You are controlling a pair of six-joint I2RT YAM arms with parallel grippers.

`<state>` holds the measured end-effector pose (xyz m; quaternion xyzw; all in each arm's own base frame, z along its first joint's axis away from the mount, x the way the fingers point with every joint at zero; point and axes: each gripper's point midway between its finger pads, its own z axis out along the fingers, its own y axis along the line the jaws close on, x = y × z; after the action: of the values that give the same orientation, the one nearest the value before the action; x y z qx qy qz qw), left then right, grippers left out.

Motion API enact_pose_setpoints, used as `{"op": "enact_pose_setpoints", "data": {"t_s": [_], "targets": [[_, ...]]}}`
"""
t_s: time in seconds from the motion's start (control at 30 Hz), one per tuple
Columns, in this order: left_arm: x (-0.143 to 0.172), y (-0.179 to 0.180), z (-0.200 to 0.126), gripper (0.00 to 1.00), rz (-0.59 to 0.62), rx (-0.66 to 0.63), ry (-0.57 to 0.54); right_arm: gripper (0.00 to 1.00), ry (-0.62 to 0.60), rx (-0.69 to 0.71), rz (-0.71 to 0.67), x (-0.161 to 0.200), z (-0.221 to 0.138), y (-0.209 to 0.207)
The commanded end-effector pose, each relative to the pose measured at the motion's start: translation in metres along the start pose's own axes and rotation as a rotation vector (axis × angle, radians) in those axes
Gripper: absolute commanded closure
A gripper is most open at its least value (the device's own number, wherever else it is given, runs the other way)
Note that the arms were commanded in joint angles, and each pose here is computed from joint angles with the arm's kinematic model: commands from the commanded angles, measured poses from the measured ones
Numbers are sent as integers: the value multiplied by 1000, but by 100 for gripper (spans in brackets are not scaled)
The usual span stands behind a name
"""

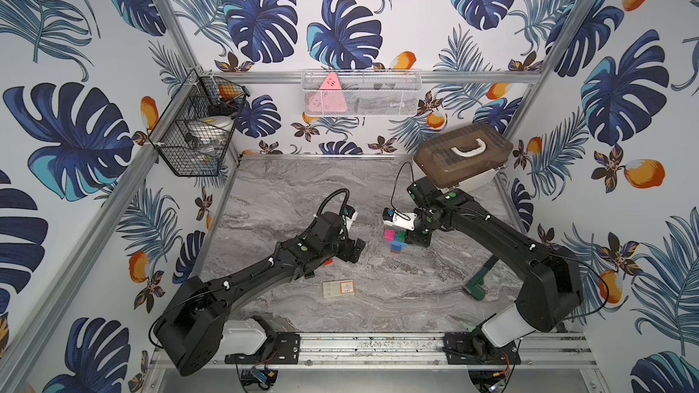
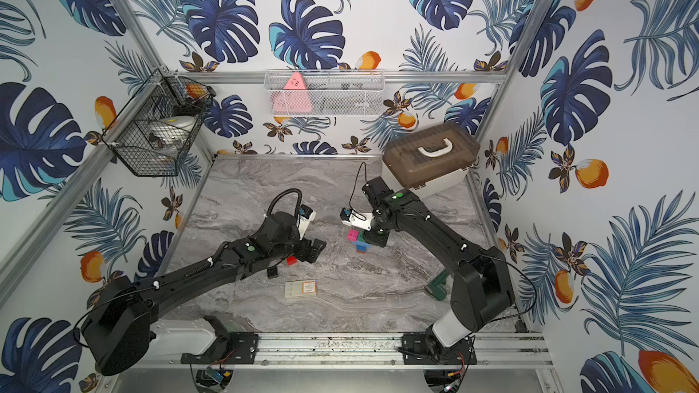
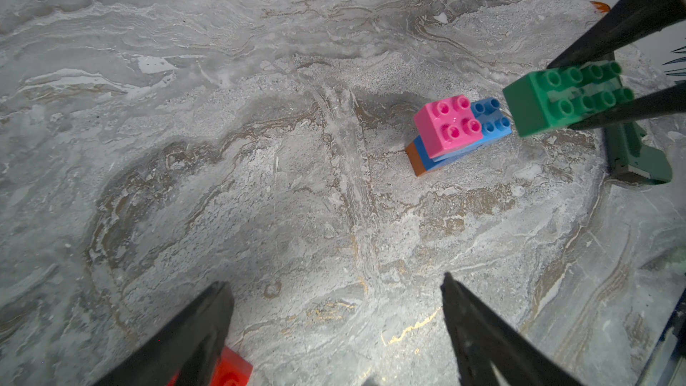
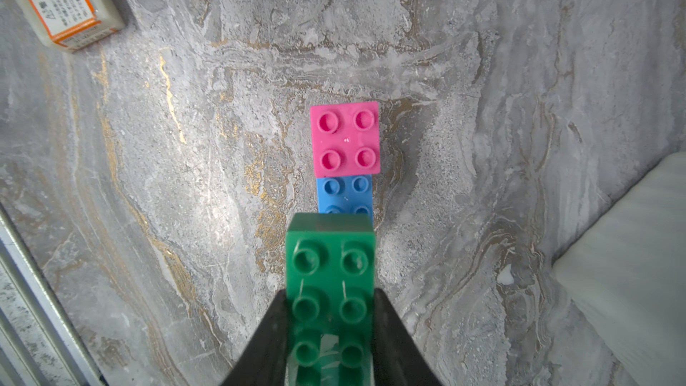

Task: Assemble a spoon with lego
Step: Assemble the lego brick with the lego brick.

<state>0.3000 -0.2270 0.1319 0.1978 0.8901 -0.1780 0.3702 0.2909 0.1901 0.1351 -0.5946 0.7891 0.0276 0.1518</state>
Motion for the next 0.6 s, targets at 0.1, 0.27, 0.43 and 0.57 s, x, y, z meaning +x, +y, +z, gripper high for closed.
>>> {"op": "enact_pose_setpoints", "data": {"t_s": [0.1, 0.27, 0.43, 0.57], "targets": [[-5, 0, -1, 7, 17, -3, -23, 71, -19, 4, -31, -3, 6, -3], [-4, 1, 1, 7, 18, -6, -12, 71, -25, -4, -28, -4, 11, -3], [-3, 2, 0, 7, 19, -9, -14, 71, -31, -4, -23, -3, 15, -4], [-4, 2, 0, 7, 22, -12, -12, 71, -29, -7, -16, -3, 18, -5]]}}
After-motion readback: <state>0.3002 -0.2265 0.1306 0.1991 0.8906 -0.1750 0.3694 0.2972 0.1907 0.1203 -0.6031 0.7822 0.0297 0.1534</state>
